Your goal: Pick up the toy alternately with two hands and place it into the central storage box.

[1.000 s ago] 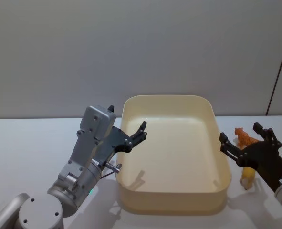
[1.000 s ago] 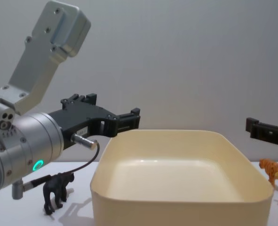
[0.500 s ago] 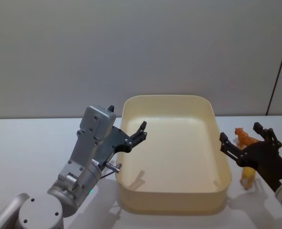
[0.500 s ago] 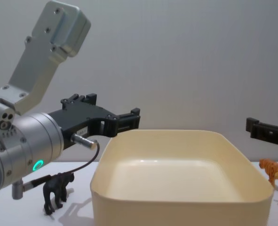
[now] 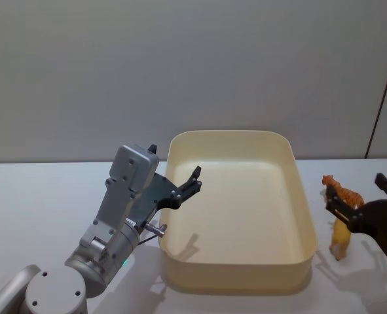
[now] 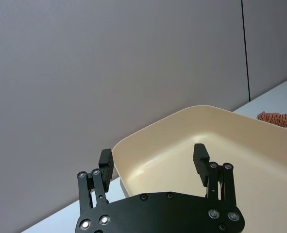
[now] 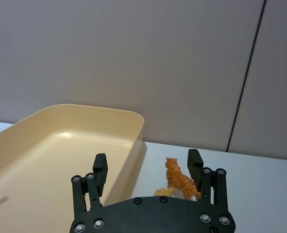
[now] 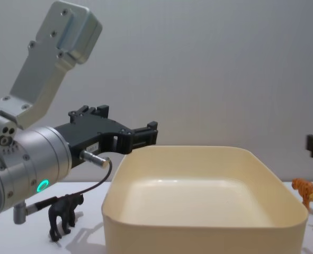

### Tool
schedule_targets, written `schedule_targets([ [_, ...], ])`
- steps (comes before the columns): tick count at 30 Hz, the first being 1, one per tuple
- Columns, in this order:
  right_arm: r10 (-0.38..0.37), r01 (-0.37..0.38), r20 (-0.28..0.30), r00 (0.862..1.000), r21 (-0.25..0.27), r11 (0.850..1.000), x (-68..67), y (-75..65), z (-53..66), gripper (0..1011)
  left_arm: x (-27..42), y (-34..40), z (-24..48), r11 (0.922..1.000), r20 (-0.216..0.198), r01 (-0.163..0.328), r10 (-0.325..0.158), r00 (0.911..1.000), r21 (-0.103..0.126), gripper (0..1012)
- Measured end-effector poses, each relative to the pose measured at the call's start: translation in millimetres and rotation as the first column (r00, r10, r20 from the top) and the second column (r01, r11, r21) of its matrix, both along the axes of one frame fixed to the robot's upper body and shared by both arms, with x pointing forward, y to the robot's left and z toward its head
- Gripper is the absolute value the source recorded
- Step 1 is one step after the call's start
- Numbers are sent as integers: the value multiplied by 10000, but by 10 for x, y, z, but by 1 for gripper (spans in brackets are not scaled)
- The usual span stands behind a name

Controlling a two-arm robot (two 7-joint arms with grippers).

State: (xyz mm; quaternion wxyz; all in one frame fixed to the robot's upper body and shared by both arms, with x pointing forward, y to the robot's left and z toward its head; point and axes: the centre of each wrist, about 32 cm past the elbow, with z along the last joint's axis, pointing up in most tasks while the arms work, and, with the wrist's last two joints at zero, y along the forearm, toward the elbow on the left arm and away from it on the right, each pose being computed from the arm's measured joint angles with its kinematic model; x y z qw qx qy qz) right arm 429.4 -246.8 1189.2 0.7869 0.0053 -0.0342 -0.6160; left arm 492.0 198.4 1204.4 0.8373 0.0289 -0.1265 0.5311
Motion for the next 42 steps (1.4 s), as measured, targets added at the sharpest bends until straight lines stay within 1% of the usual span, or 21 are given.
schedule_targets([
  [4,-459,458,-134,9989,-40,9989,-87,-33,-3,1001,0,0,0,10000,0,0,0,10000,0,1001],
  [8,-942,939,-418,9947,-101,9955,-187,-69,-12,1001,0,0,0,10000,0,0,0,10000,-1,1001],
  [11,-1205,1199,-651,9906,-144,9927,-238,-88,-23,1001,0,0,0,10000,0,0,0,10000,0,1001],
  [14,-1397,1385,-916,9859,-193,9902,-278,-102,-43,1001,0,0,0,10000,0,0,0,10000,-1,1001],
  [19,-1559,1539,-1237,9800,-256,9878,-299,-107,-68,1001,0,0,0,10000,-1,0,0,10000,0,1001],
  [24,-1660,1634,-1570,9736,-295,9861,-275,-99,-107,1001,0,0,0,10000,0,0,0,10000,0,1001],
  [28,-1649,1619,-1700,9716,-312,9863,-242,-83,-128,1001,0,0,0,10000,0,0,0,10000,0,1001],
  [37,-1407,1352,-1990,9698,-412,9900,-93,17,-192,1001,0,0,0,10000,0,0,0,10000,-1,1001],
  [42,-1365,1274,-2205,9658,-550,9903,4,86,-253,1001,0,0,0,10000,0,0,0,10000,0,1001],
])
